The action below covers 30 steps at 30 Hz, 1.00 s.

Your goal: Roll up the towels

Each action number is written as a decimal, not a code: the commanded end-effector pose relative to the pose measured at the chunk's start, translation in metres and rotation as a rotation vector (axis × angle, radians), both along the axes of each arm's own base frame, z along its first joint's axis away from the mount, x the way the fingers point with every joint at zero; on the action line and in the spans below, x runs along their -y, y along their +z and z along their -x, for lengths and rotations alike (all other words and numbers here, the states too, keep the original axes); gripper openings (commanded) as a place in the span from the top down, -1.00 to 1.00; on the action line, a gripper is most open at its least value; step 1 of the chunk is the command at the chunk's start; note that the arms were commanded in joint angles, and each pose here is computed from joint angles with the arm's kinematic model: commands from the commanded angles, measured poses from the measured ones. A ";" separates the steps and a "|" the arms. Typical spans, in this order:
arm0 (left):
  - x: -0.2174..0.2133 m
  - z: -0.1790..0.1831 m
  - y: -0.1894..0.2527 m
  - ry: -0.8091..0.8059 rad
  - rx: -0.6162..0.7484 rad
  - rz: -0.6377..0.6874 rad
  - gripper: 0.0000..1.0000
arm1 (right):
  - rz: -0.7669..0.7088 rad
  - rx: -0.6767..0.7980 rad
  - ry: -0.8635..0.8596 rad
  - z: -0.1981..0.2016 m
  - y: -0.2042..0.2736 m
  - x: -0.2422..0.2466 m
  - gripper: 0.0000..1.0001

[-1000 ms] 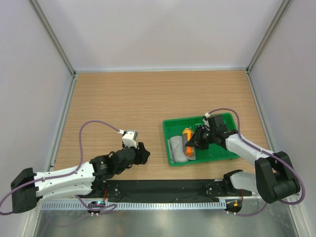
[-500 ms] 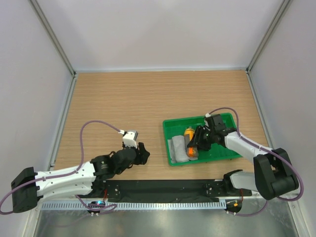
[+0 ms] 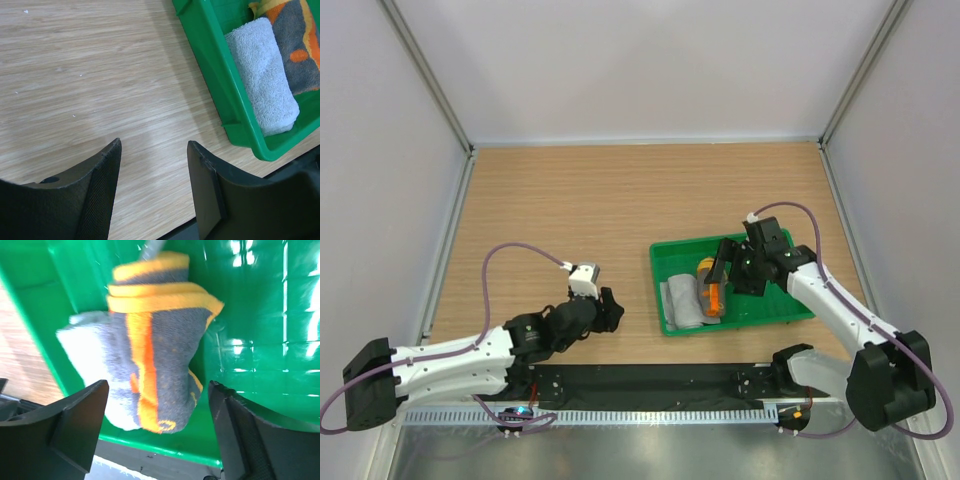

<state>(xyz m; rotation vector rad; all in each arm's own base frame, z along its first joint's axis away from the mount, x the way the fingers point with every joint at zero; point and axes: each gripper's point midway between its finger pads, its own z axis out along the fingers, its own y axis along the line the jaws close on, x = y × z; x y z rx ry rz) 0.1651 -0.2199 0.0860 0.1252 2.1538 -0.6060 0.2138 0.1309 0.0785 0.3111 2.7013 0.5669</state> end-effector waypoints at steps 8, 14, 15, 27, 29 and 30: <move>0.005 -0.011 0.026 0.017 0.045 0.016 -0.13 | 0.055 0.106 0.003 -0.005 0.048 0.008 -0.80; 0.001 -0.015 0.039 0.021 0.063 -0.017 -0.12 | 0.086 0.149 0.014 0.000 0.066 0.014 -0.81; 0.002 -0.017 0.047 0.023 0.079 -0.019 -0.13 | 0.077 0.149 0.021 0.001 0.069 0.011 -0.81; -0.023 -0.029 0.082 0.080 0.180 -0.104 -0.78 | 0.089 0.178 0.039 0.000 0.084 0.012 -0.84; -0.028 -0.032 0.088 0.107 0.202 -0.114 -0.80 | 0.090 0.182 0.039 0.000 0.086 0.013 -0.86; -0.031 -0.033 0.089 0.109 0.211 -0.121 -0.81 | 0.090 0.178 0.038 0.001 0.085 0.013 -0.88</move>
